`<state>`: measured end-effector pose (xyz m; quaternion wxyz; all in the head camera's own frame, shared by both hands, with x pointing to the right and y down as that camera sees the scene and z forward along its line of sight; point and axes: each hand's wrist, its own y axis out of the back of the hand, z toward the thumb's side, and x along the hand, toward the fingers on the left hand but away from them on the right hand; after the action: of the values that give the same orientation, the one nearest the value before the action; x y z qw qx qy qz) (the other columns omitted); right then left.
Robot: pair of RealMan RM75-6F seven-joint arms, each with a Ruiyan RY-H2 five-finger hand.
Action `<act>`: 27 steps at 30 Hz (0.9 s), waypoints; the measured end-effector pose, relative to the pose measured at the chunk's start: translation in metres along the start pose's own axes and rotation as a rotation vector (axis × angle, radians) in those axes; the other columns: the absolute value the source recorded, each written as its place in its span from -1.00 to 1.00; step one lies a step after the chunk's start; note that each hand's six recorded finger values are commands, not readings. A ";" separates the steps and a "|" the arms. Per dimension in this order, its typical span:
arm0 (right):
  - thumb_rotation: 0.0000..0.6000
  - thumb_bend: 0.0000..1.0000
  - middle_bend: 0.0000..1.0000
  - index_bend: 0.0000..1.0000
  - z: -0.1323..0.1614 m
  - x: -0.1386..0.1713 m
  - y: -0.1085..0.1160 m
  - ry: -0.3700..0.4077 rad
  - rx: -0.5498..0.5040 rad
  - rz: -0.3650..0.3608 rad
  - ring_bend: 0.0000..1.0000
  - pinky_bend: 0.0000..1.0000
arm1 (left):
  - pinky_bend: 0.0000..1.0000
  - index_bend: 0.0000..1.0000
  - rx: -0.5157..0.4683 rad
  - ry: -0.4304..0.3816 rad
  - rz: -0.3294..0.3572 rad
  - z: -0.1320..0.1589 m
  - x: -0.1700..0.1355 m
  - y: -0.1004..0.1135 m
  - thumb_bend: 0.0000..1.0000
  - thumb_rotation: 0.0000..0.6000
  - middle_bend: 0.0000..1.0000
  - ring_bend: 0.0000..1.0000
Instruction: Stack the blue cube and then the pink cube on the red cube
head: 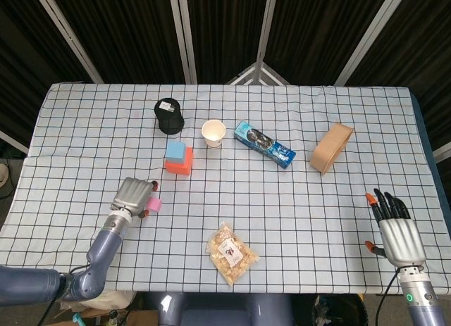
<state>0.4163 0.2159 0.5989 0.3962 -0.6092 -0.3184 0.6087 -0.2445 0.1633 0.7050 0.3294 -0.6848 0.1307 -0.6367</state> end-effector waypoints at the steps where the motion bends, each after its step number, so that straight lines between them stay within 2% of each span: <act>1: 1.00 -0.78 -1.00 -1.00 0.000 0.000 0.000 0.000 -0.001 0.001 -1.00 -0.78 | 0.39 -0.36 -0.002 -0.002 0.001 0.001 0.000 0.000 -0.46 1.00 0.75 0.39; 10: 1.00 -0.78 -1.00 -1.00 0.000 0.001 0.001 -0.001 -0.003 -0.001 -1.00 -0.78 | 0.39 -0.24 -0.003 -0.011 -0.001 0.003 -0.002 -0.001 -0.39 1.00 0.76 0.39; 27: 1.00 -0.79 -1.00 -1.00 -0.002 0.000 0.001 -0.007 -0.007 0.003 -1.00 -0.78 | 0.39 -0.22 -0.006 -0.016 0.002 0.006 -0.001 -0.002 -0.39 1.00 0.76 0.39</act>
<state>0.4181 0.2158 0.5978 0.3920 -0.6088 -0.3210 0.6104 -0.2393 0.1674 0.7058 0.3289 -0.6907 0.1306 -0.6306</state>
